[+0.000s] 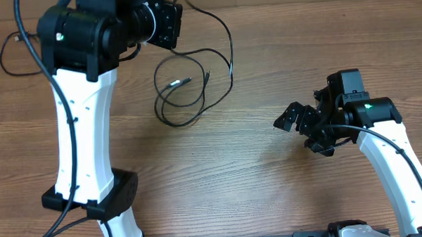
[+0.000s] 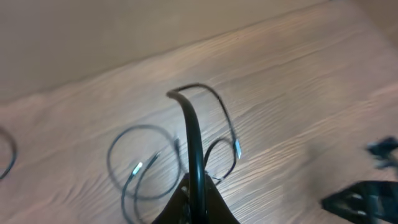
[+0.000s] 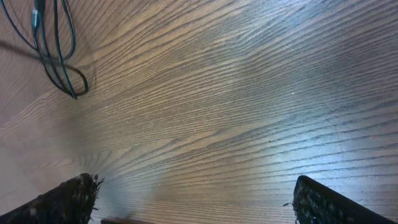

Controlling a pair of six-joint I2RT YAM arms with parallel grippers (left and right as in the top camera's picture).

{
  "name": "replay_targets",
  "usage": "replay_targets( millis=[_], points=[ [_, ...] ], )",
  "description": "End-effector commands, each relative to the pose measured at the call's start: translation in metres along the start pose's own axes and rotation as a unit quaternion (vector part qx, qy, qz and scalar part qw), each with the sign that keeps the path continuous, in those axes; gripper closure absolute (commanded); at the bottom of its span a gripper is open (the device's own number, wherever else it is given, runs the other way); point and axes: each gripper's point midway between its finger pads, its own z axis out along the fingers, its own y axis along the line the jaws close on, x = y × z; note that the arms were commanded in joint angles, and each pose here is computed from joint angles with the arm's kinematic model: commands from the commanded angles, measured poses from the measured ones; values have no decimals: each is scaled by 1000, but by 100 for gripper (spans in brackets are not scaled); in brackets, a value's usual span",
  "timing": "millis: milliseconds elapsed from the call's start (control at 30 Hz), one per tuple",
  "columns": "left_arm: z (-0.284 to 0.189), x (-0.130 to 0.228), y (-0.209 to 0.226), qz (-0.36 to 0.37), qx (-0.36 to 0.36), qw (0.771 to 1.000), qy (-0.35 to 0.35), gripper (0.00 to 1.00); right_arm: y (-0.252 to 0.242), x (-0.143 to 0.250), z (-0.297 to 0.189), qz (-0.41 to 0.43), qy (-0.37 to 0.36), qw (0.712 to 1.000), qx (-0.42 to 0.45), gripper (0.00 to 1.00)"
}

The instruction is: Untangle cables

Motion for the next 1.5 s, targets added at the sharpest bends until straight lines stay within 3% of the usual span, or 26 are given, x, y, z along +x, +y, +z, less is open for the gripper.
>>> replay_targets(
  millis=[0, 233, 500, 567, 667, 833, 900, 1033, 1467],
  points=[
    [23, 11, 23, -38, -52, 997, 33, 96, 0, 1, 1, -1, 0, 1000, 1, 0],
    [81, 42, 36, -85, -55, 988, 115, 95, 0, 1, 1, -1, 2, 1000, 1, 0],
    [144, 78, 47, -96, -59, 974, 195, 87, -1, 3, 1, 1, 4, 1000, 3, 0],
    [157, 85, 50, -96, -59, 972, 207, 70, -1, 3, 1, 1, 4, 1000, 3, 0],
    [170, 93, 52, -80, -54, 970, 223, 30, -1, 3, 1, 1, 4, 1000, 3, 0],
    [176, 100, 54, -44, -45, 969, 237, 8, -1, 3, 1, 1, 4, 1000, 3, 0],
    [173, 105, 50, -39, -34, 967, 248, 6, -1, 3, 1, 1, 5, 1000, 3, 0],
    [165, 121, 18, -25, 59, 957, 285, 6, -1, 3, 1, 1, 4, 1000, 3, 0],
    [196, 185, -21, 7, 84, 919, 386, 5, -1, 3, 1, 1, 5, 1000, 3, 0]
  ],
)
